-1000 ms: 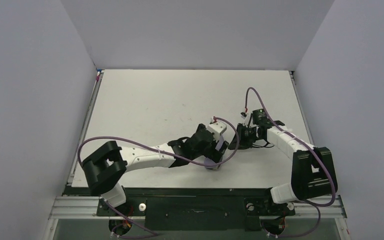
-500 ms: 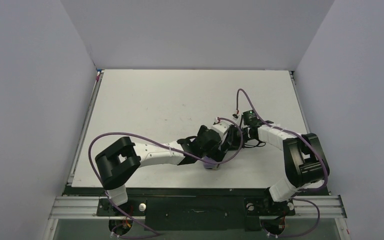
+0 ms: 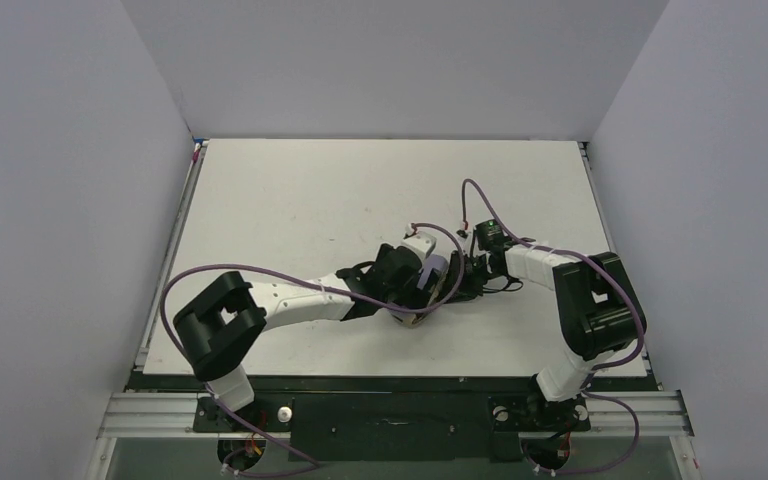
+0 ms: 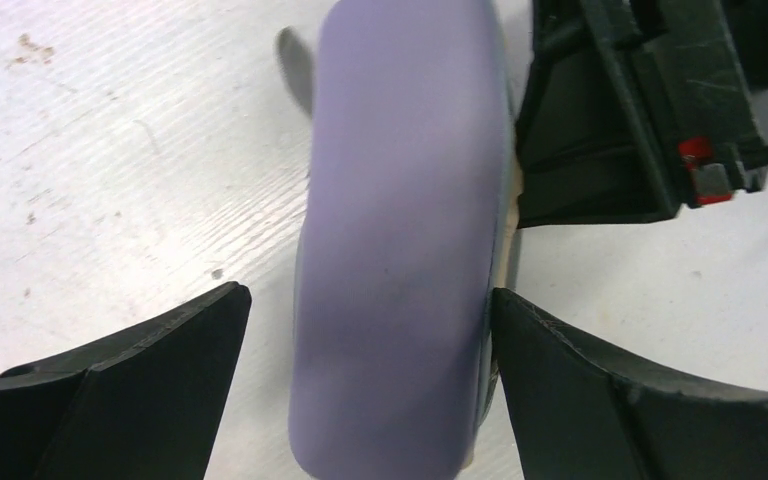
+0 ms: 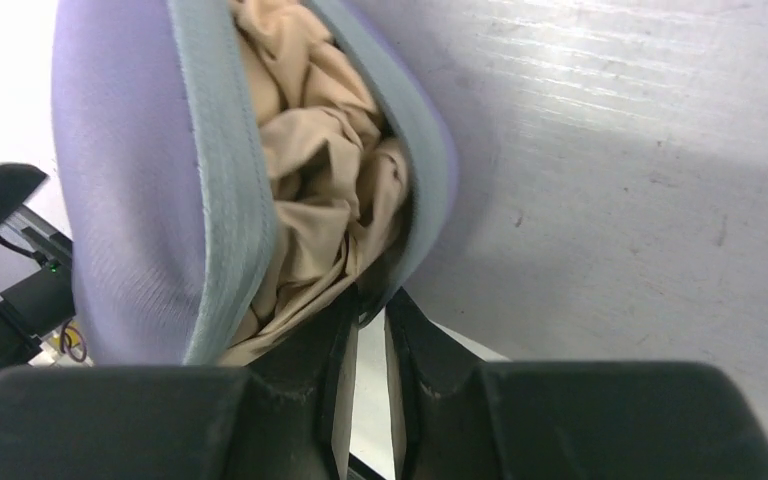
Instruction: Open the umbrella
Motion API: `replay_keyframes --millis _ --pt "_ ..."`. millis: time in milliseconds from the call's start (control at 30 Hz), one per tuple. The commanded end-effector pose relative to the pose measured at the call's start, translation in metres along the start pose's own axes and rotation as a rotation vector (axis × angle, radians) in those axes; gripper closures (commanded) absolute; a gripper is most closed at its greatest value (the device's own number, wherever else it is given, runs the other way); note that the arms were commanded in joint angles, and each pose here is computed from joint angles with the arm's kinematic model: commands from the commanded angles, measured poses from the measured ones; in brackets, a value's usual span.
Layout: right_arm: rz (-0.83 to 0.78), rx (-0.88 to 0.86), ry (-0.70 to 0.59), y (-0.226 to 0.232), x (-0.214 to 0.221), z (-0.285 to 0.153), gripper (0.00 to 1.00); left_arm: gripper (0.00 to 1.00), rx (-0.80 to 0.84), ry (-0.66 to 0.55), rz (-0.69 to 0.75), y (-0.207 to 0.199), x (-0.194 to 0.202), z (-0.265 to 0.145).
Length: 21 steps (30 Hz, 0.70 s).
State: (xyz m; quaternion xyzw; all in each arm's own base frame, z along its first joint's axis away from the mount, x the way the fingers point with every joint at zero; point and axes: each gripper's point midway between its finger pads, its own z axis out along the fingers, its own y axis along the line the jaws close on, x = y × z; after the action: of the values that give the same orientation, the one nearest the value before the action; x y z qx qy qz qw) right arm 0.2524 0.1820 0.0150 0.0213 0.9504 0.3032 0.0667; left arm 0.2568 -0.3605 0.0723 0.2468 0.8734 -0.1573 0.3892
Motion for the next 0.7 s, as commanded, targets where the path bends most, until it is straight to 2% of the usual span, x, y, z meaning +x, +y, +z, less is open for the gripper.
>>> replay_keyframes --millis 0,267,400,467,667 --pt "-0.060 0.121 -0.025 -0.020 -0.005 0.002 0.88 0.12 -0.042 -0.025 -0.020 0.027 -0.012 -0.017" --pt "-0.087 0.167 -0.022 -0.026 -0.007 0.003 0.88 0.16 -0.052 -0.040 -0.080 0.064 -0.013 -0.016" --pt "-0.111 0.173 -0.028 -0.026 -0.011 0.001 0.89 0.24 -0.025 -0.020 -0.091 0.072 -0.008 -0.010" --pt "-0.131 0.175 -0.039 -0.024 -0.014 0.000 0.89 0.31 -0.028 0.001 -0.110 0.078 -0.002 -0.005" --pt "-0.200 0.154 -0.098 -0.009 -0.040 -0.009 0.87 0.69 0.071 0.032 -0.174 0.068 0.006 0.005"
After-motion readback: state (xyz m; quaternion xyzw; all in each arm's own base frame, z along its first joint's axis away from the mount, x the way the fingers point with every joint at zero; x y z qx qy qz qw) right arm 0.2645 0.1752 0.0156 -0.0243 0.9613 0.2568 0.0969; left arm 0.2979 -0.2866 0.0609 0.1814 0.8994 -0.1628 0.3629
